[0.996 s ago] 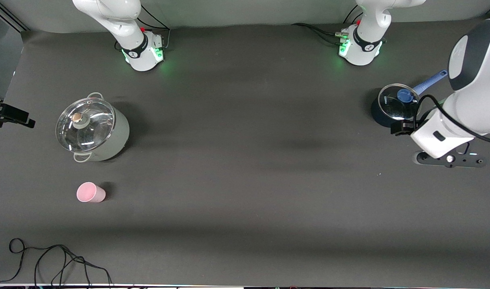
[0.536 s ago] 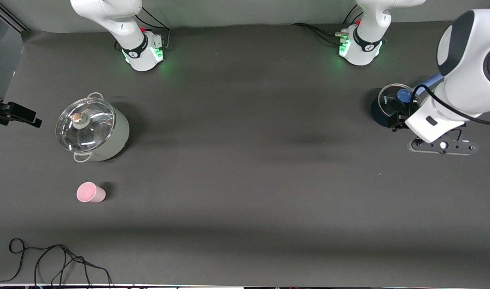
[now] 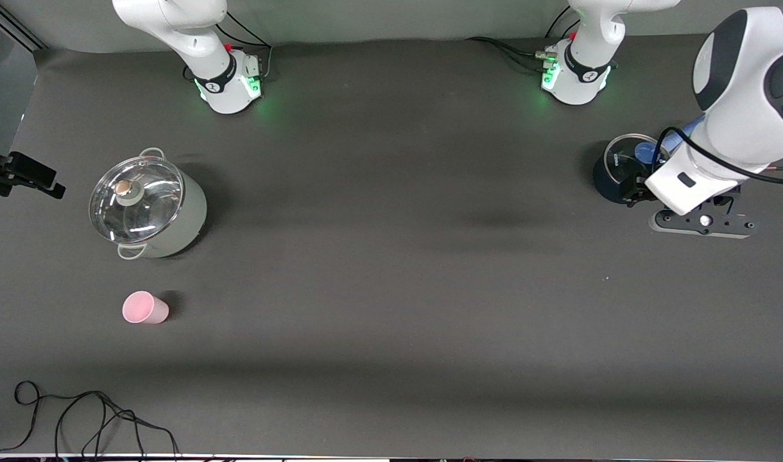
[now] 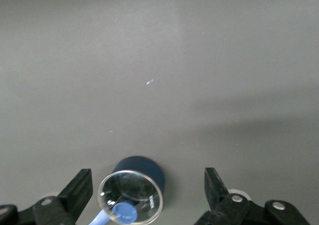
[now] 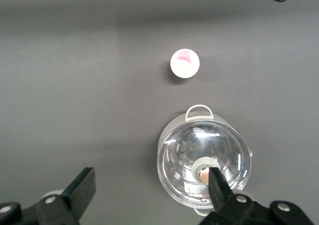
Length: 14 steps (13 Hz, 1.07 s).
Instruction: Transfer pink cup from left to right arm
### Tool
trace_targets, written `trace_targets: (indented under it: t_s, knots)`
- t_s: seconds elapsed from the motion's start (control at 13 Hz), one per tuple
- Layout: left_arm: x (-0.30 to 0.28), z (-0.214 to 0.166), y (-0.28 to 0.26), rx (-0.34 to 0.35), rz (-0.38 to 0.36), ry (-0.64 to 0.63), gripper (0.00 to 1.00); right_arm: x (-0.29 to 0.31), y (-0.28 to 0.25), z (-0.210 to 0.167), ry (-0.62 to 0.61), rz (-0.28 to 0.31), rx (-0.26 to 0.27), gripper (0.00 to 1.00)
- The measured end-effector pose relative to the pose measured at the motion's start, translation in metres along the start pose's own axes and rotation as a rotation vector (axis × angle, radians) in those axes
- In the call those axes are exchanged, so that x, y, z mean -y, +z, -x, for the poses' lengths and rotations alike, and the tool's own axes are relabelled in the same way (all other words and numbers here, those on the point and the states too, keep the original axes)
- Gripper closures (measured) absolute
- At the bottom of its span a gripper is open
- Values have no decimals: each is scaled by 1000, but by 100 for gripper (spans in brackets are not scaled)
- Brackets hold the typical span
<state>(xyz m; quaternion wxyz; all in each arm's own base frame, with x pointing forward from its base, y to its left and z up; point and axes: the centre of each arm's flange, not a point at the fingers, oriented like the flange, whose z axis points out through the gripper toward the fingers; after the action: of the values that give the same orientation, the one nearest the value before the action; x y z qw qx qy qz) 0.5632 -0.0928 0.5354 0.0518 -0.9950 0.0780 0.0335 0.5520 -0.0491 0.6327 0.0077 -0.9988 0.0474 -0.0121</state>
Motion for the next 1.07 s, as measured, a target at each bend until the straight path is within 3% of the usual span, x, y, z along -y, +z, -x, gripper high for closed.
trace_targets:
  t_s: [0.15, 0.23, 0.61, 1.07]
  knots:
    - [2, -5, 0, -27, 97, -24, 0, 0, 3, -1, 0, 0, -1, 0]
    - [6, -7, 0, -38, 110, -33, 0, 1, 5, -1, -1, 0, 3, 0]
    - [13, -9, -14, -69, 118, -42, 0, 9, 8, -2, -17, 0, 7, 0]
    - [16, 7, -51, 10, 116, -30, 0, 26, 12, -1, -153, -1, 15, 0]
